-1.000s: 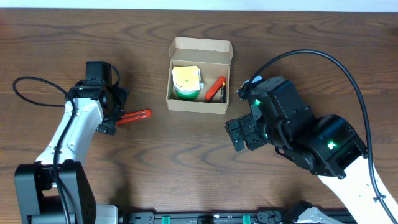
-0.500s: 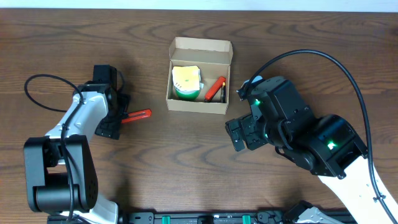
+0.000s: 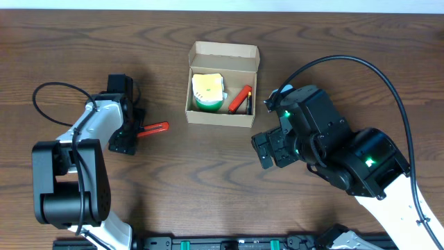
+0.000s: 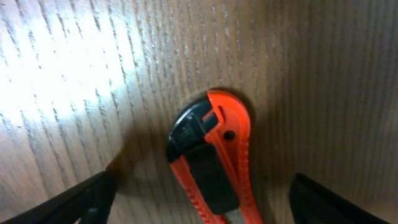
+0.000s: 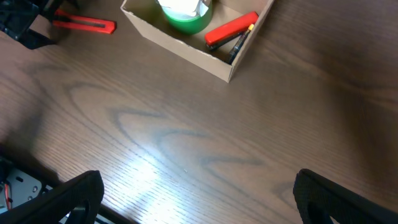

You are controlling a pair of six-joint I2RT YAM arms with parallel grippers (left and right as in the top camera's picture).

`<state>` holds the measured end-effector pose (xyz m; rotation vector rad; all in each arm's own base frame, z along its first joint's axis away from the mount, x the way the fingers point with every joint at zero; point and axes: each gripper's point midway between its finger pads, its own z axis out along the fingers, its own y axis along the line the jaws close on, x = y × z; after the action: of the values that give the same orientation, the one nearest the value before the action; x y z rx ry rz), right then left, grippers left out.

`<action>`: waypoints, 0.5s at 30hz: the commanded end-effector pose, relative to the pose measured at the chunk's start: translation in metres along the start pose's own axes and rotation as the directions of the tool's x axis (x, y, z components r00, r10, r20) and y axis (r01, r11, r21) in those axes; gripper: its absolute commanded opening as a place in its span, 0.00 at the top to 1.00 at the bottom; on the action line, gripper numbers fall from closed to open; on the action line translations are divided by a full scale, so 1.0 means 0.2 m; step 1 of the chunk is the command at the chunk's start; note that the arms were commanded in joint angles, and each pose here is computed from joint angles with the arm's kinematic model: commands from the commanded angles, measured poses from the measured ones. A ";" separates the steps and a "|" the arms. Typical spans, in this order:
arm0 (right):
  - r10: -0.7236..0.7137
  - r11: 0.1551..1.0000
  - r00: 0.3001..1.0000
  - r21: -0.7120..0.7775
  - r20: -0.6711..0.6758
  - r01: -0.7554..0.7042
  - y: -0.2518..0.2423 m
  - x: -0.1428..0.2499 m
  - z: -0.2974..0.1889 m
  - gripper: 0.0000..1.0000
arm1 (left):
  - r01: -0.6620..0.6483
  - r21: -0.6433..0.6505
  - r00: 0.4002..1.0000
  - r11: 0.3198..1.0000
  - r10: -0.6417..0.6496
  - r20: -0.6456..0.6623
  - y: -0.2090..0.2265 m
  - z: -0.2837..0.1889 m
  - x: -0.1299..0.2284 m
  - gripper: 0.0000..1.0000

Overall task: Pack container
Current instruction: 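Lower the left gripper and grasp the red box cutter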

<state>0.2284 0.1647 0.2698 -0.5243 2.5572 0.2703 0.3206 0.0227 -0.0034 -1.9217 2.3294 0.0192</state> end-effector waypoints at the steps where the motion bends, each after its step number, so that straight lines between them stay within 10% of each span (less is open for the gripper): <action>1: -0.004 1.000 1.000 0.004 0.000 0.004 -0.01 0.00 0.00 0.01 | 0.005 -0.025 1.000 1.000 -0.005 -0.002 0.02 0.03 0.00 0.14; 15: -0.004 1.000 1.000 0.004 0.000 0.004 -0.01 0.00 0.00 0.01 | 0.001 -0.024 1.000 1.000 -0.001 0.025 0.02 0.04 -0.02 0.36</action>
<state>0.2285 0.1648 0.2699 -0.5242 2.5569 0.2705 0.3215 0.0235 -0.0035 -1.9182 2.3251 0.0214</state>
